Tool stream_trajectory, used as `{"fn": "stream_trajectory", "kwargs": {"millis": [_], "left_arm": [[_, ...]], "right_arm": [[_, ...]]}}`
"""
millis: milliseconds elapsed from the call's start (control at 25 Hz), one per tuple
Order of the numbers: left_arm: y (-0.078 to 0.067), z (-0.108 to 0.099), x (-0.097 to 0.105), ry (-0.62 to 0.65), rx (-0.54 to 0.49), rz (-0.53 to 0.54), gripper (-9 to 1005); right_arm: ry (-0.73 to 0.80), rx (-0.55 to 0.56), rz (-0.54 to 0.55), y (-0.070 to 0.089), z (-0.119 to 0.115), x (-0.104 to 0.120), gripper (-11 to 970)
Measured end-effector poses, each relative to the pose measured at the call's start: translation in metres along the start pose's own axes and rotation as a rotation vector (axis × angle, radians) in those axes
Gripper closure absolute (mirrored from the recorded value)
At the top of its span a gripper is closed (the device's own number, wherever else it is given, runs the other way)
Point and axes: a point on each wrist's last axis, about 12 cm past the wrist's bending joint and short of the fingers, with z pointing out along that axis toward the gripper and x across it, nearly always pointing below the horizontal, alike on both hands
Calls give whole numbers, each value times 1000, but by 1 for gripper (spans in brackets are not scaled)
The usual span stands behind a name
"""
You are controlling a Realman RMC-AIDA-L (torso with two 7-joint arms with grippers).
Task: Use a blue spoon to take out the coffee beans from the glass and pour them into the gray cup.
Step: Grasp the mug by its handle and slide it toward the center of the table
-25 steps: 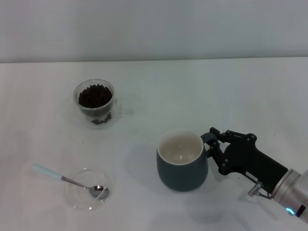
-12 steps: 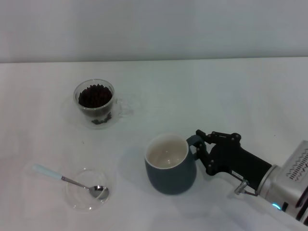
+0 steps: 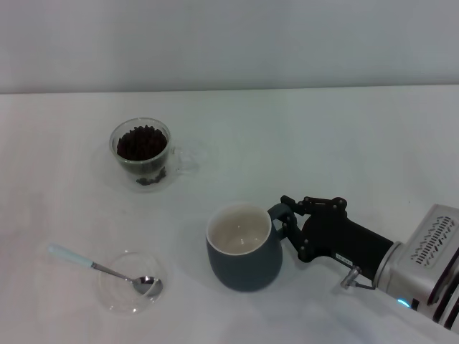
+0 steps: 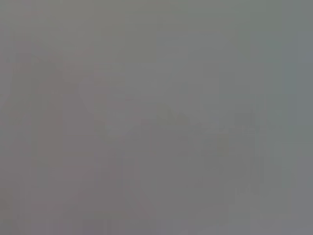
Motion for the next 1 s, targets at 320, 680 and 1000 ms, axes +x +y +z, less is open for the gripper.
{"fn": "stream_trajectory", "kwargs": {"millis": [320, 680, 1000], "left_arm": [[0, 0, 0, -1, 2, 0, 283], [3, -3, 0, 2, -9, 3, 283], [4, -3, 0, 3, -19, 3, 282]], "right_arm": [[6, 5, -7, -3, 0, 0, 634], [21, 17, -9, -7, -12, 8, 596], [-48, 32, 8, -11, -48, 16, 571]]}}
